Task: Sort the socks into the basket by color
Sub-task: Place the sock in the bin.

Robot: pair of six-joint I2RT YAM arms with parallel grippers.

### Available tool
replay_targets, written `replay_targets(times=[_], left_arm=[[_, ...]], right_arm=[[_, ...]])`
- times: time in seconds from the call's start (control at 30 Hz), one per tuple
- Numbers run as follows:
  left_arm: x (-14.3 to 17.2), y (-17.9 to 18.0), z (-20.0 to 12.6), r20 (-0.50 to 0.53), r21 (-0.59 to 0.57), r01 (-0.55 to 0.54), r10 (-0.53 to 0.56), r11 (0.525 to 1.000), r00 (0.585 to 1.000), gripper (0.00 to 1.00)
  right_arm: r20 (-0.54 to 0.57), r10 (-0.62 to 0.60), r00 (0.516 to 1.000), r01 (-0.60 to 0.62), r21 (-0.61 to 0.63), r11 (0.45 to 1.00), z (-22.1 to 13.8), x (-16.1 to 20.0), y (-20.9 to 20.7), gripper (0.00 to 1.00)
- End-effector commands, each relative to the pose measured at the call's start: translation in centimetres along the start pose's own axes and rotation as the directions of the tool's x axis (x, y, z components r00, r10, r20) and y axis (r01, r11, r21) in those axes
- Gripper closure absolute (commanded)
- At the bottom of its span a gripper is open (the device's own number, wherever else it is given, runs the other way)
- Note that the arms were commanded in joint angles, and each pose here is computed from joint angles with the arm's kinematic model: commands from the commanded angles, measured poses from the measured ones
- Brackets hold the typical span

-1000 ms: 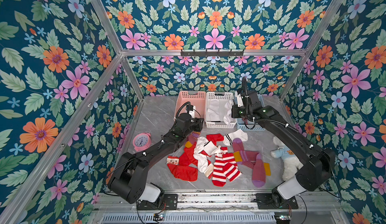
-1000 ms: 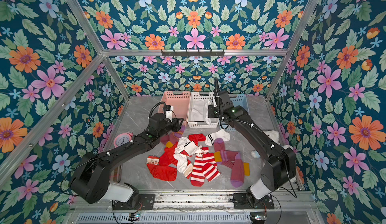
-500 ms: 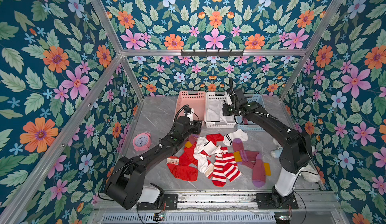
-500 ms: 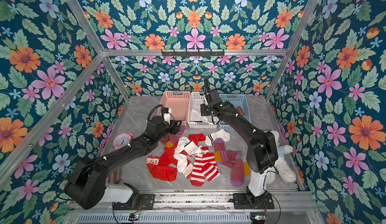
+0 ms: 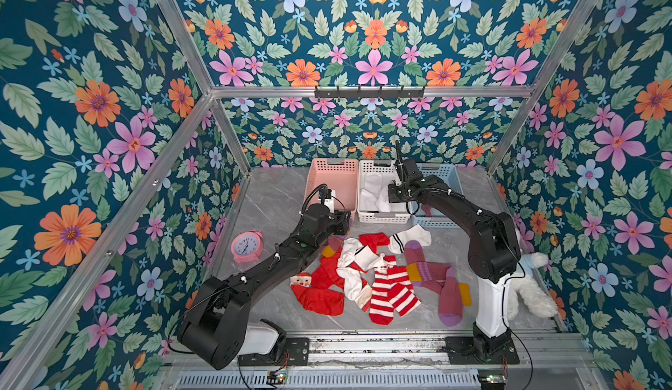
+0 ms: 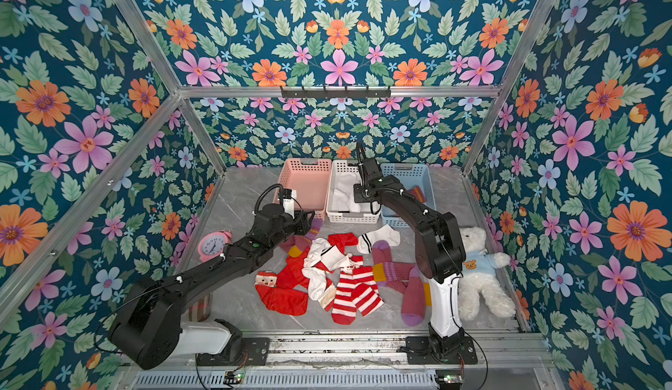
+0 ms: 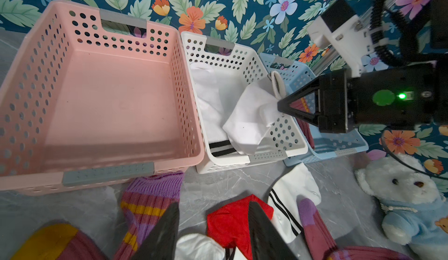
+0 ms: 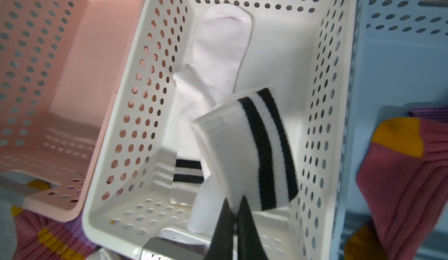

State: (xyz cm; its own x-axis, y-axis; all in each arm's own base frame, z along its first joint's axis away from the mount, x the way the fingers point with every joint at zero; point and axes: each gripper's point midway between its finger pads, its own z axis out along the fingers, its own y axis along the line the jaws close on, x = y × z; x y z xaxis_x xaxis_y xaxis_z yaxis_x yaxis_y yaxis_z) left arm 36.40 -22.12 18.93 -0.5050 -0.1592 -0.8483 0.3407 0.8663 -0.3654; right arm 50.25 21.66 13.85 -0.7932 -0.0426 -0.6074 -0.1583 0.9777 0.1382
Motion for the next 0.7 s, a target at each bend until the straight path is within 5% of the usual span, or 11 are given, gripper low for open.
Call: replay_targets(times=[0.0,0.2,0.5,0.67], left_arm=[[-0.5,0.1,-0.2,0.022,-0.008,0.000,0.000,1.000,1.000,0.51],[-0.5,0.1,-0.2,0.021,-0.012,0.002,-0.001,1.000,1.000,0.51],[-0.2,0.5,-0.1,0.009,-0.029,0.003,-0.003,1.000,1.000,0.50],[-0.1,0.6,0.0,0.008,-0.037,0.004,-0.004,0.999,1.000,0.50]], right_arm=[[-0.019,-0.008,1.000,0.008,-0.010,1.000,0.9,0.0,-0.2,1.00],[-0.064,-0.006,0.998,0.006,-0.009,1.000,3.0,-0.1,-0.8,0.95],[-0.044,-0.007,0.999,0.006,-0.018,1.000,1.9,-1.6,-0.5,0.65],[-0.028,-0.004,1.000,0.003,-0.037,0.999,0.1,-1.6,-0.3,0.65]])
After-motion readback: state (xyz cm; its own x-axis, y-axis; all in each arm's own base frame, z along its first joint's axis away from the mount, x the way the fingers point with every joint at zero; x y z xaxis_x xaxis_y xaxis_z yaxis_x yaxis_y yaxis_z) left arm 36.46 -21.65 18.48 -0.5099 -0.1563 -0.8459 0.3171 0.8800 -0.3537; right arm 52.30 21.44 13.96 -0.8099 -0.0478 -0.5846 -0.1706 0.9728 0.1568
